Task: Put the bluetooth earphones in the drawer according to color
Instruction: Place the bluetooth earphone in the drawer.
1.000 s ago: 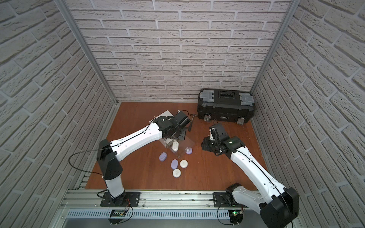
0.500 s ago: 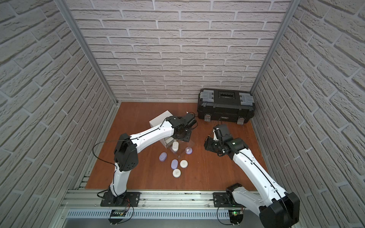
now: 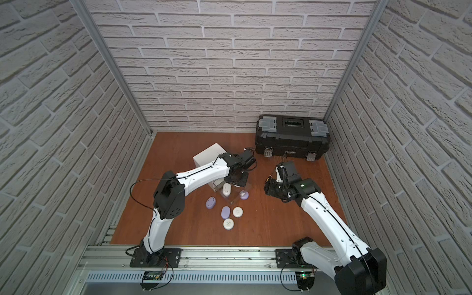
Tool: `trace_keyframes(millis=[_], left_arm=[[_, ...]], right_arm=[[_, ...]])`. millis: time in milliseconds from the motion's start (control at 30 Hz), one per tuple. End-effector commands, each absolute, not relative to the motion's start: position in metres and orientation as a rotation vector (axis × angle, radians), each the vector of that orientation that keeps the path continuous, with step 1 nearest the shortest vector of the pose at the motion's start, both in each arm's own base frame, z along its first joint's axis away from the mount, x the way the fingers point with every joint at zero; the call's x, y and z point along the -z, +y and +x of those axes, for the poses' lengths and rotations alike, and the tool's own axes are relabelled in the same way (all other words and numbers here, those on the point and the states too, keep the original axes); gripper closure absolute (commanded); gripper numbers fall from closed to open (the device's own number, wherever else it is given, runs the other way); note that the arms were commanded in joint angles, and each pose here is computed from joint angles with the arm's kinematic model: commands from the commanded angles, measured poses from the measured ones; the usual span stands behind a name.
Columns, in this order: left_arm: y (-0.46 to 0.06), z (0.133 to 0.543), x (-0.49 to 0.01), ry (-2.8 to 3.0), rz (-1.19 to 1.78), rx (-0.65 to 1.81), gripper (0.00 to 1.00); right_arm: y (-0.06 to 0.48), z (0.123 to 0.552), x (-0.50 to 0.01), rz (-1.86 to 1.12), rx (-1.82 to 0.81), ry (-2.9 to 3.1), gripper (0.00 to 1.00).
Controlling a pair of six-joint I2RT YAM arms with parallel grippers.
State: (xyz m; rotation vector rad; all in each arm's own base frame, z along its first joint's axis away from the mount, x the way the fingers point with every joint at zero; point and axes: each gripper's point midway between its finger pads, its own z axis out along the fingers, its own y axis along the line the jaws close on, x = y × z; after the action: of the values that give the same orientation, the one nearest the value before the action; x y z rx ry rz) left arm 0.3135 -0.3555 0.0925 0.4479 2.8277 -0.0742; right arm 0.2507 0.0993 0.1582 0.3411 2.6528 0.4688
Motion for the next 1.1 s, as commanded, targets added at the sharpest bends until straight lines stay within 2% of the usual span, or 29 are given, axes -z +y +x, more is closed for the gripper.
trace_keyframes(millis=[0, 367, 800, 1067], left_arm=[[-0.344, 0.319, -0.089, 2.838, 0.433, 0.001, 0.53], [-0.334, 0.325, -0.082, 2.850, 0.418, -0.062, 0.49], [-0.336, 0.331, -0.091, 2.830, 0.415, -0.040, 0.34], [-0.347, 0.327, -0.149, 2.690, 0.449, 0.051, 0.31]], right_arm=[[0.099, 0.253, -0.154, 0.329, -0.476, 2.648, 0.48], [0.100, 0.255, -0.150, 0.333, -0.482, 2.660, 0.48], [0.100, 0.256, -0.154, 0.326, -0.491, 2.656, 0.48], [0.109, 0.250, -0.159, 0.267, -0.561, 2.664, 0.48]])
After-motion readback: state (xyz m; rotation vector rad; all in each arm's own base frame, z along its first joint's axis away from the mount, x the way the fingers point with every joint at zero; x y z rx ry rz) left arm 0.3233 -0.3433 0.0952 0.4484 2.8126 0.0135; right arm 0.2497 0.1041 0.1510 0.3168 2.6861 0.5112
